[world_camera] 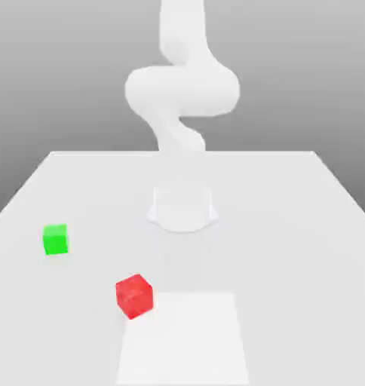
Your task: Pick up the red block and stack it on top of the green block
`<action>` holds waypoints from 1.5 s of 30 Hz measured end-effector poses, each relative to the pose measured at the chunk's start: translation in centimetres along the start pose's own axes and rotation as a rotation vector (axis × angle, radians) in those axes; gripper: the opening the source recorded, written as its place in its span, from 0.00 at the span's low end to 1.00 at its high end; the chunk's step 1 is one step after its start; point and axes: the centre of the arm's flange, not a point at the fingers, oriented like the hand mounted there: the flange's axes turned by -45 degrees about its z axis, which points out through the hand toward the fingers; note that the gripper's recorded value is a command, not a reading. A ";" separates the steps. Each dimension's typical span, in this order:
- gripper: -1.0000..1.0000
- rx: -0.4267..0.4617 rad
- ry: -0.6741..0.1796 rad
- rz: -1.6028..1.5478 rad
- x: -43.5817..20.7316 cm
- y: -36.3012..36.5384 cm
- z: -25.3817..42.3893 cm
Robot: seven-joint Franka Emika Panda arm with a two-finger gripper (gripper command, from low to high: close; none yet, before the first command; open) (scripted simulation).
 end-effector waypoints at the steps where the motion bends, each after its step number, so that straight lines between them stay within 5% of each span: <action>1: 0.50 -0.008 -0.039 -0.036 -0.7 0.3 2.7; 10: 0.50 0.032 -0.383 -0.324 -13.1 3.9 22.0; 18: 0.50 0.241 -0.653 -0.539 -30.9 5.4 31.3; 25: 0.50 0.271 -0.677 -0.559 -36.2 5.1 35.7; 26: 0.00 0.270 -0.679 -0.560 -36.9 5.0 36.3; 40: 0.00 0.273 -0.679 -0.555 -33.5 5.4 32.4; 45: 0.00 0.170 -0.710 -0.328 -34.9 12.0 29.0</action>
